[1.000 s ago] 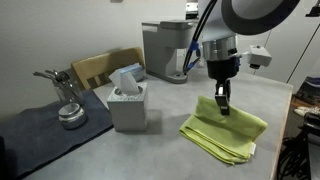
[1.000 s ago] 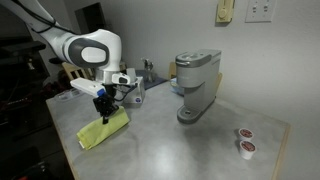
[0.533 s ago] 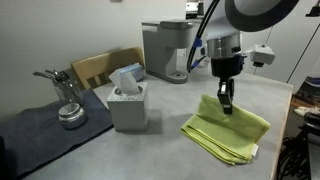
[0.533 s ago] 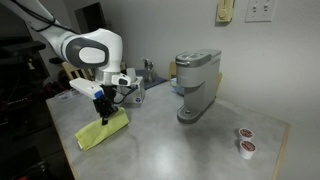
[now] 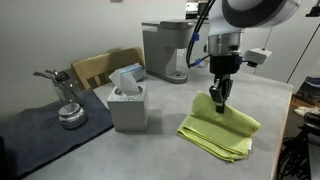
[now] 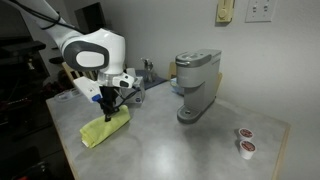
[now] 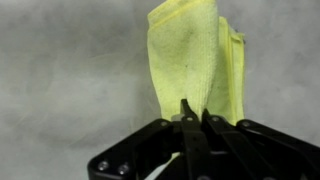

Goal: Unfold the yellow towel from left to right

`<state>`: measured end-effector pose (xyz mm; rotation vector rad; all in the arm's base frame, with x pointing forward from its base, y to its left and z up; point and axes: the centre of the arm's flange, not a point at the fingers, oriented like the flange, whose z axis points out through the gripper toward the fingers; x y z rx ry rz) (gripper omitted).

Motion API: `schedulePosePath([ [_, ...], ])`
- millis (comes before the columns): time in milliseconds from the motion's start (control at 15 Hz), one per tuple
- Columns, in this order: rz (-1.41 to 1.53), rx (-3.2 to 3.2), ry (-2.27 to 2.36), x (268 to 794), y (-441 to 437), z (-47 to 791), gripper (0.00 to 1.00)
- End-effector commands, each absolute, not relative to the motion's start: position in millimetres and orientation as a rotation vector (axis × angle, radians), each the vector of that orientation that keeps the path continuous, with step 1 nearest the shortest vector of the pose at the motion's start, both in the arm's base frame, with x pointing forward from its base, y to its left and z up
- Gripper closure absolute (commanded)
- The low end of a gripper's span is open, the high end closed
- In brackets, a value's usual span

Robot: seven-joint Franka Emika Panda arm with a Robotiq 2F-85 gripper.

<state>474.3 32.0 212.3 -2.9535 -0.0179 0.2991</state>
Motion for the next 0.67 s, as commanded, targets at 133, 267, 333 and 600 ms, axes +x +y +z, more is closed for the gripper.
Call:
schedulePosePath([
  [133, 0.243, -2.953, 0.014, 464.1, 14.2, 221.0, 0.99],
  [267, 0.242, -2.961, 0.017, 463.3, 8.4, 222.8, 0.99],
  [333, 0.242, -2.964, 0.016, 462.7, 4.9, 223.9, 0.99],
  [600, 0.240, -2.975, -0.005, 461.4, -8.3, 227.5, 0.99],
])
